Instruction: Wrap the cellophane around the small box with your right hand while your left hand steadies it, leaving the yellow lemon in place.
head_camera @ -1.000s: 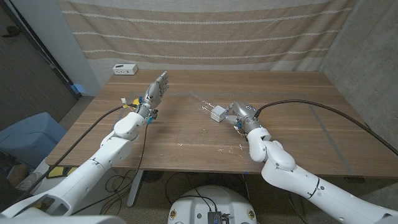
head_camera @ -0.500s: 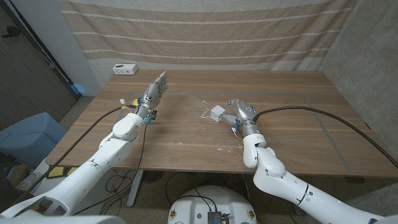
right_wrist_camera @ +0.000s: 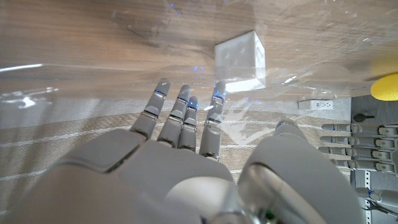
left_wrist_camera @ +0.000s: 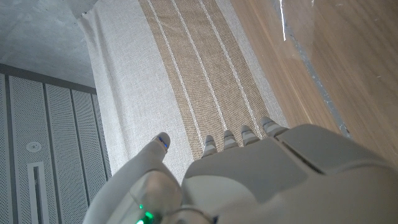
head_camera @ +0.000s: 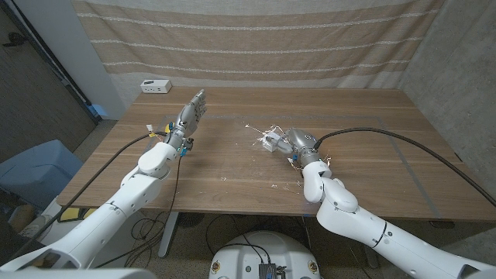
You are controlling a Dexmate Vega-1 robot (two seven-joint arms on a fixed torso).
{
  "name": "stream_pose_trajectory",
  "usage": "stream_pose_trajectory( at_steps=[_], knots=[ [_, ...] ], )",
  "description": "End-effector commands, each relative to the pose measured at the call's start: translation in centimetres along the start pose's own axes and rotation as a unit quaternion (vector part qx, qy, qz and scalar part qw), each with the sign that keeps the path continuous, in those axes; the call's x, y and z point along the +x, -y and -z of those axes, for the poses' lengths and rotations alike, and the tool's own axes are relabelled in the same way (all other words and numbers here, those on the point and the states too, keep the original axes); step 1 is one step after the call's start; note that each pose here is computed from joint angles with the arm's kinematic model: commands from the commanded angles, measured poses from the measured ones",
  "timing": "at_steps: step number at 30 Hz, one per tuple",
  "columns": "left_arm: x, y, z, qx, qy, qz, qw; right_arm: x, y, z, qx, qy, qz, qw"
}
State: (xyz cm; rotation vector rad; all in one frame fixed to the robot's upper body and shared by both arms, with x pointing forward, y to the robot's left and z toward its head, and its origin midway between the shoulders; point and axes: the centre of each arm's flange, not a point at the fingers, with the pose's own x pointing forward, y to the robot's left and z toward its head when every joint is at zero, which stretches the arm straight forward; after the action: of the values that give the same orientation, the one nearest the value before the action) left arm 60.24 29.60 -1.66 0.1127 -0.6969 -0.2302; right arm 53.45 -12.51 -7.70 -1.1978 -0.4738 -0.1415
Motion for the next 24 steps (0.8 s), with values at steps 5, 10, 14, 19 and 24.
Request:
stream_pose_trajectory(
  at_steps=[5, 10, 14, 19, 24],
  knots=[
    [0.0, 0.2, -0.1, 0.009, -0.008, 0.006, 1.0, -1.4, 3.2, -0.7, 0.107, 0.095, -0.042, 0.9888],
    [0.1, 0.3, -0.2, 0.01, -0.008, 0.007, 1.0, -1.8, 4.9, -1.3, 0.141, 0.135, -0.066, 0.9786],
    [0.2, 0.4, -0.1, 0.007, -0.007, 0.011, 1.0, -2.1, 6.0, -1.5, 0.163, 0.171, -0.074, 0.9689],
    [0.3, 0.4, -0.2, 0.007, -0.004, 0.011, 1.0, -2.4, 6.8, -1.6, 0.182, 0.204, -0.091, 0.9575],
    [0.7, 0.5, -0.4, 0.014, -0.003, 0.019, 1.0, -2.6, 7.5, -1.8, 0.208, 0.224, -0.108, 0.946]
  ],
)
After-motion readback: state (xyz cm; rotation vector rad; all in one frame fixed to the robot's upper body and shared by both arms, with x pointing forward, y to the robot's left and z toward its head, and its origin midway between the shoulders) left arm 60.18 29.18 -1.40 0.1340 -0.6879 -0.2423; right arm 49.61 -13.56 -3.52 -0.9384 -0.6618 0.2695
